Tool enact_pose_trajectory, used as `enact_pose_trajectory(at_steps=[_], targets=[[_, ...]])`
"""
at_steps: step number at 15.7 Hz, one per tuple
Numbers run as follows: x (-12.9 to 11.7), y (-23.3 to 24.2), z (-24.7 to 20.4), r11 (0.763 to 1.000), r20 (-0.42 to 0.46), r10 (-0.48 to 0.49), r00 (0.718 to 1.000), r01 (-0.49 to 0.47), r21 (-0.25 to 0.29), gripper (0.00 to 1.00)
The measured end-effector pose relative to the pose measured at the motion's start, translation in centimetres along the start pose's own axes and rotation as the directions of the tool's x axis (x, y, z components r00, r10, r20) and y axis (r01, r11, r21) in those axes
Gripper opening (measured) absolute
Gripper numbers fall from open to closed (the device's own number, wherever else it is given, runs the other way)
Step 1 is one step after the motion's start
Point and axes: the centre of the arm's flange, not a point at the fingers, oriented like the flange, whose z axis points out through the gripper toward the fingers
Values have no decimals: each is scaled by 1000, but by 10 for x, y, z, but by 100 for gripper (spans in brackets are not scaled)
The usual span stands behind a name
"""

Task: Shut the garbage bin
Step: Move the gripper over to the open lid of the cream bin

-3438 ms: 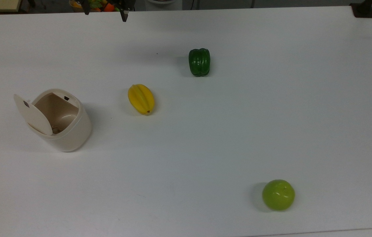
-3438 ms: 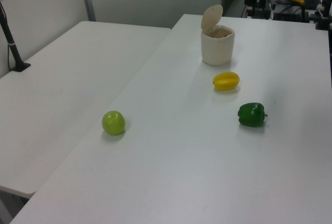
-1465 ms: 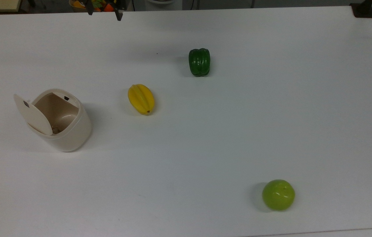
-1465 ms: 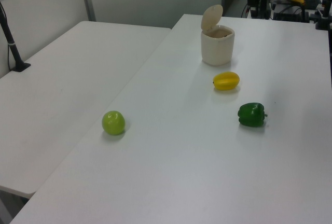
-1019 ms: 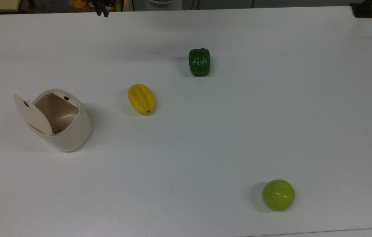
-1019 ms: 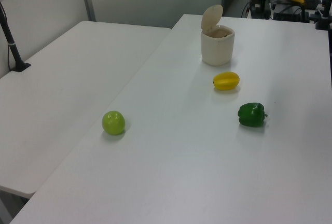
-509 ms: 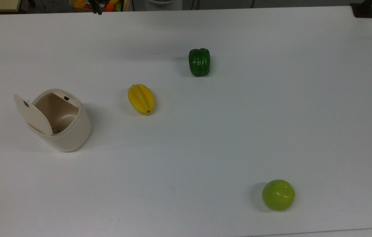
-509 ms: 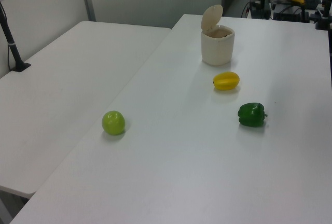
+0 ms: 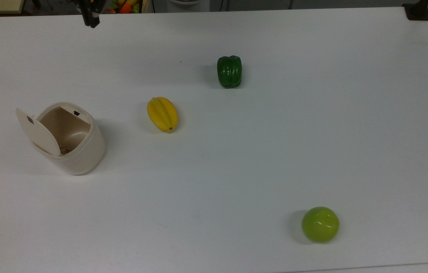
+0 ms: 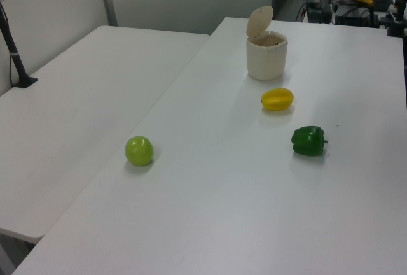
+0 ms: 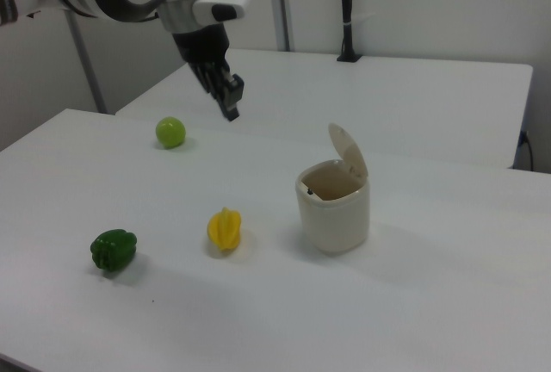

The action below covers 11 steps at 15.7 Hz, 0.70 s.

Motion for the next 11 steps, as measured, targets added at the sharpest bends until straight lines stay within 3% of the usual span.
enact_pose_trajectory(at_steps=[5, 11], targets=[[23, 3, -14, 994, -188, 99, 977, -89, 56, 12], [53, 15, -15, 977, -374, 207, 904, -168, 133, 13]])
